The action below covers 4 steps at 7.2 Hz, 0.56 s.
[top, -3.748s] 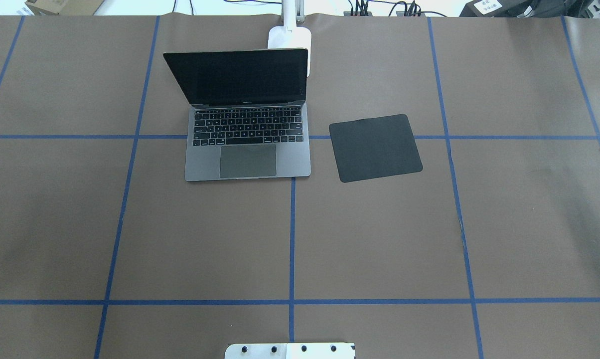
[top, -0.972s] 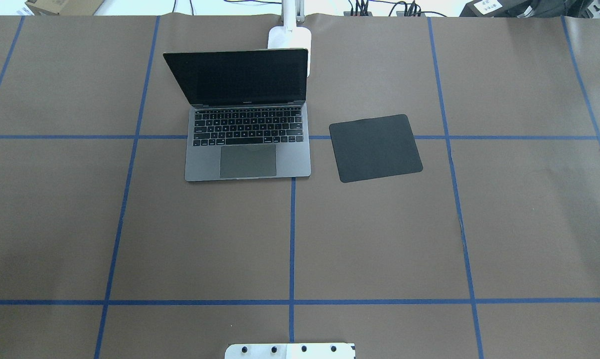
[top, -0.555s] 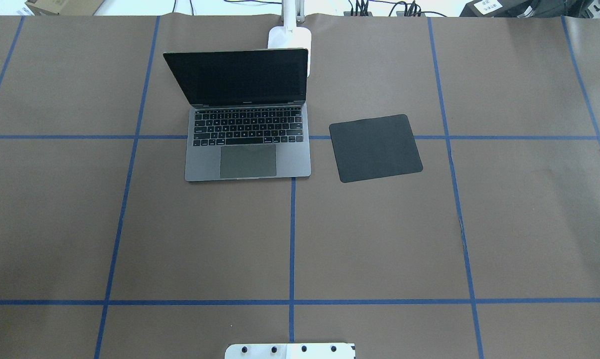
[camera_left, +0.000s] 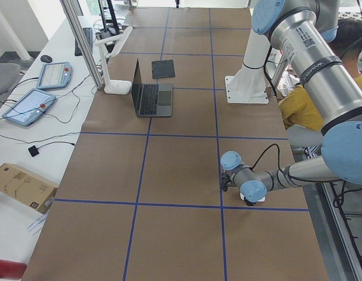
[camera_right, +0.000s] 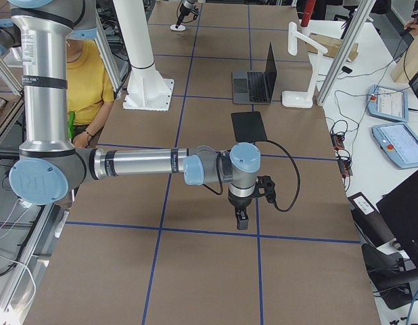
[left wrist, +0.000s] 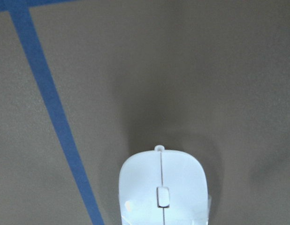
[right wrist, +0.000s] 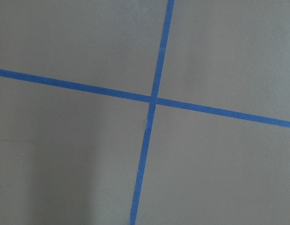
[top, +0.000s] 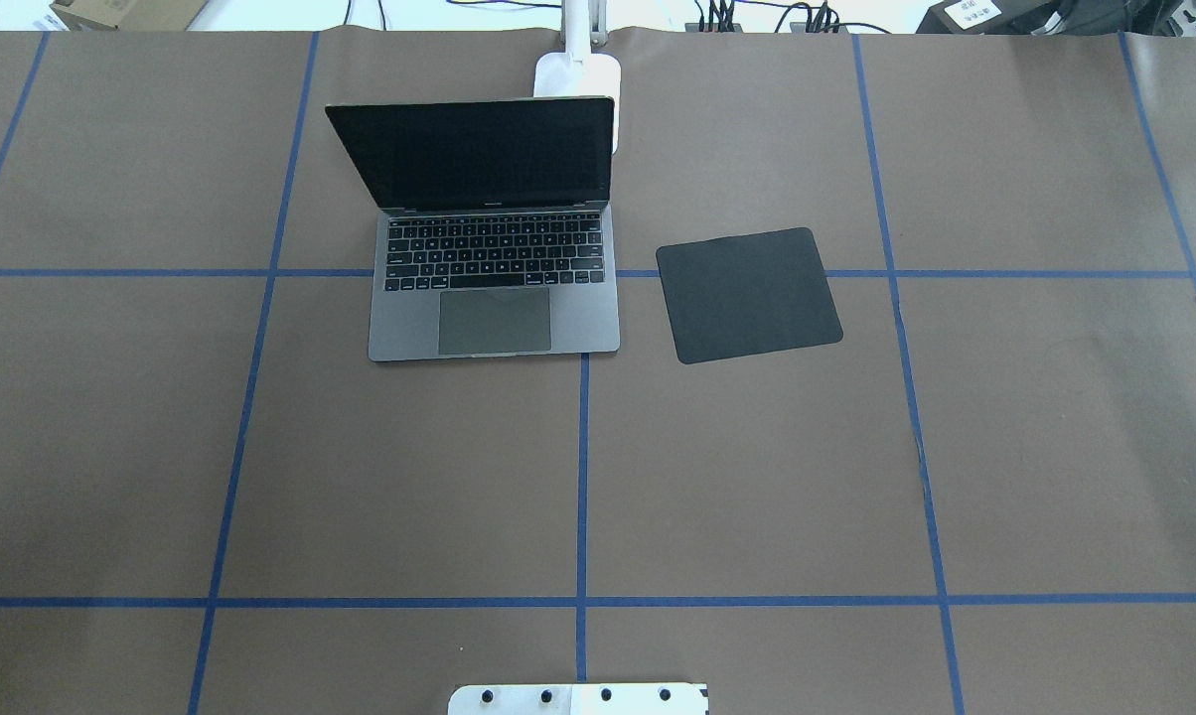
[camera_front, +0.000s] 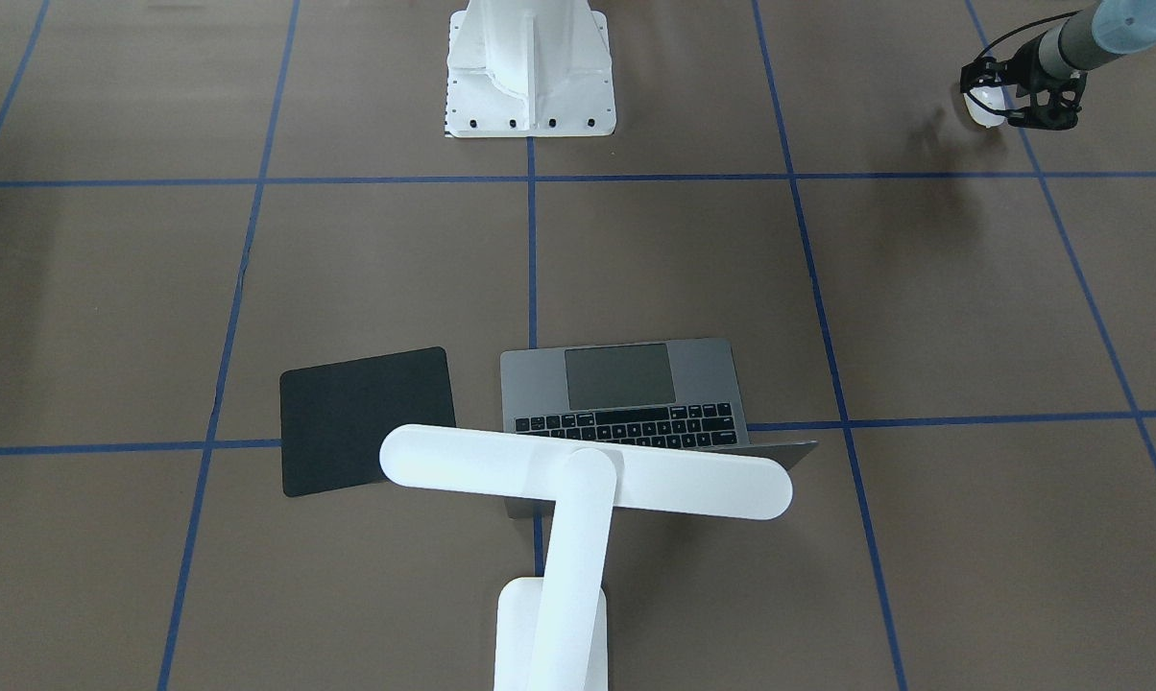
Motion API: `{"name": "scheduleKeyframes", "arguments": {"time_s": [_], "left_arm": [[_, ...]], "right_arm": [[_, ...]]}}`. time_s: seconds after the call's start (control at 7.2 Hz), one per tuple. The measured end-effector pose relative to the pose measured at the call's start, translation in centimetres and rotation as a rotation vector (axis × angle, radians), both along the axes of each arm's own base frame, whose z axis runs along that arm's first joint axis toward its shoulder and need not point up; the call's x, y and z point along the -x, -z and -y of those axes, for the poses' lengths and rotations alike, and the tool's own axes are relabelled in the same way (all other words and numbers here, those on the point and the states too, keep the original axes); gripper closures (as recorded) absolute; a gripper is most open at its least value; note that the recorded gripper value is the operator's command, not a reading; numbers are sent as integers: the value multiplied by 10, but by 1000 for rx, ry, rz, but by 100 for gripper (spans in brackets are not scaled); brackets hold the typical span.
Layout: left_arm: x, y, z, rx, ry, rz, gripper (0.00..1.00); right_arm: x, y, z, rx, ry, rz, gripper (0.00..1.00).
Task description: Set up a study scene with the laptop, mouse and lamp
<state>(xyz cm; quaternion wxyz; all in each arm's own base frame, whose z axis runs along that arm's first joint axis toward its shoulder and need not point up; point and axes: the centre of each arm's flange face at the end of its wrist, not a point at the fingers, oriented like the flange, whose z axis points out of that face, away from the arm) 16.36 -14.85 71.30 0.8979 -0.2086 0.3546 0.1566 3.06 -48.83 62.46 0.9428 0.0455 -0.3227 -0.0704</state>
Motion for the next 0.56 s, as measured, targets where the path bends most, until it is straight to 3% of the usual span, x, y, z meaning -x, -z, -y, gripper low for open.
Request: {"name": "scheduleKeyframes", "arguments": {"time_s": [0.56], "left_arm": [[-11,-6,-1,8,-17,7,3]], "right_arm": [[0,0,0,1,0,0,0]]}}
